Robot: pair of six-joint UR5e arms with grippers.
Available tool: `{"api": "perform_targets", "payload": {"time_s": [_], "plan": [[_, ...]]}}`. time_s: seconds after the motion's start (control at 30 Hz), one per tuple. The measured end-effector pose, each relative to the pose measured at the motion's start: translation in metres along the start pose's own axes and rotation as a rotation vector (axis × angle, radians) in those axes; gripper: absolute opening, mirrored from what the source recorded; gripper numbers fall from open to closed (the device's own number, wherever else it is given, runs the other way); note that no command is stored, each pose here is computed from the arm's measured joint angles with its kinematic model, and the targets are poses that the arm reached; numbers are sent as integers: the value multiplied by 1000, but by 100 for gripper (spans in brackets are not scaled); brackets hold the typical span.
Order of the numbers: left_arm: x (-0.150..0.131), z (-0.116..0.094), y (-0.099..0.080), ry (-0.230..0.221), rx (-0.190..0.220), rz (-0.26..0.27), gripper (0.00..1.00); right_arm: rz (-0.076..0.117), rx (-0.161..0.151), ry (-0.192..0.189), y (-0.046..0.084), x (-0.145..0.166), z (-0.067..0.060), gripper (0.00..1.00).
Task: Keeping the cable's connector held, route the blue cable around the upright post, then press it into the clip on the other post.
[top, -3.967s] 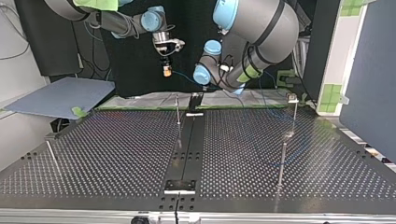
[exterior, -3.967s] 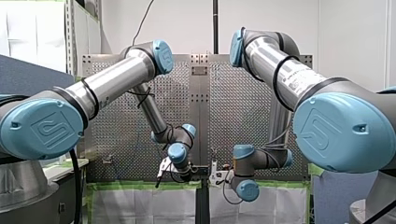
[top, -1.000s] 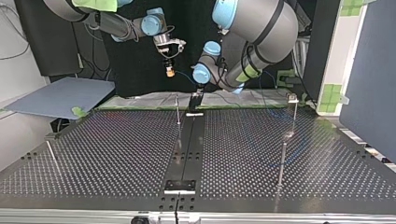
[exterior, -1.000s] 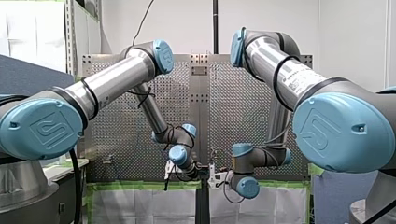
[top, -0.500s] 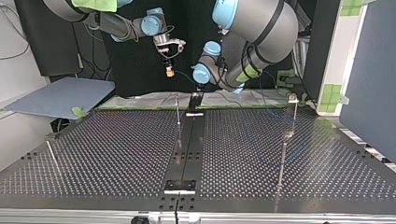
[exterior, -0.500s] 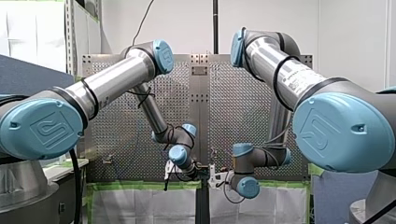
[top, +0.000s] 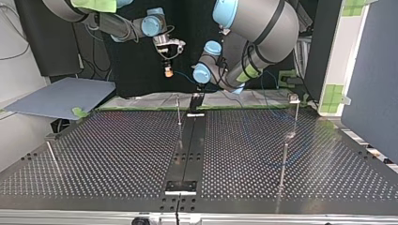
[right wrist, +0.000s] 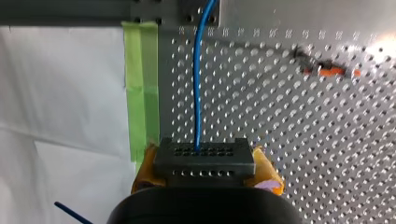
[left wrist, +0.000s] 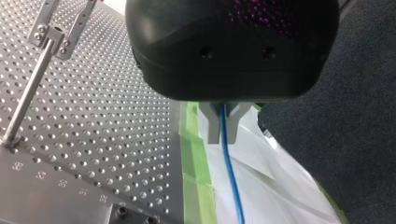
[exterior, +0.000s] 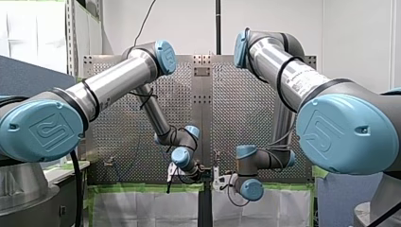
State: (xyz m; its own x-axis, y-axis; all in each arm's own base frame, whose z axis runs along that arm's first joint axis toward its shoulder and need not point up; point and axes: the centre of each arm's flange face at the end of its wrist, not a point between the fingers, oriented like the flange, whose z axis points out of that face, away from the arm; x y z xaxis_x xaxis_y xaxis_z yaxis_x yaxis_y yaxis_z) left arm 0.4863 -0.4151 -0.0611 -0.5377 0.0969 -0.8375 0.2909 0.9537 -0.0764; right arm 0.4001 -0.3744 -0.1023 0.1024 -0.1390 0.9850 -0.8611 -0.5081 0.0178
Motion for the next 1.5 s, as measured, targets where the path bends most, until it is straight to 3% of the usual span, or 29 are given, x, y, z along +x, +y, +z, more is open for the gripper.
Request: {"api": "perform_targets", "payload": {"time_s": [0.03, 0.27, 0.53, 0.9, 1.2, 1.5], "plan": [[0, 0, 0, 0, 0, 1, 0, -2, -8, -2, 1, 0, 0, 0], [0, 0, -1, -6, -2, 20, 0, -22, -55, -13, 9, -1, 0, 0], [-2, 1, -4, -27, -1, 22, 0, -25, -64, -15, 11, -2, 0, 0], [0, -4, -9, -50, -39, 25, 0, -22, -77, -19, 19, -1, 3, 0], [-6, -24, -8, -111, -60, -24, 0, -18, -91, -18, 27, 0, 7, 0], [9, -43, -15, -152, -98, -24, 0, -13, -111, -28, 37, 0, 10, 0]]}}
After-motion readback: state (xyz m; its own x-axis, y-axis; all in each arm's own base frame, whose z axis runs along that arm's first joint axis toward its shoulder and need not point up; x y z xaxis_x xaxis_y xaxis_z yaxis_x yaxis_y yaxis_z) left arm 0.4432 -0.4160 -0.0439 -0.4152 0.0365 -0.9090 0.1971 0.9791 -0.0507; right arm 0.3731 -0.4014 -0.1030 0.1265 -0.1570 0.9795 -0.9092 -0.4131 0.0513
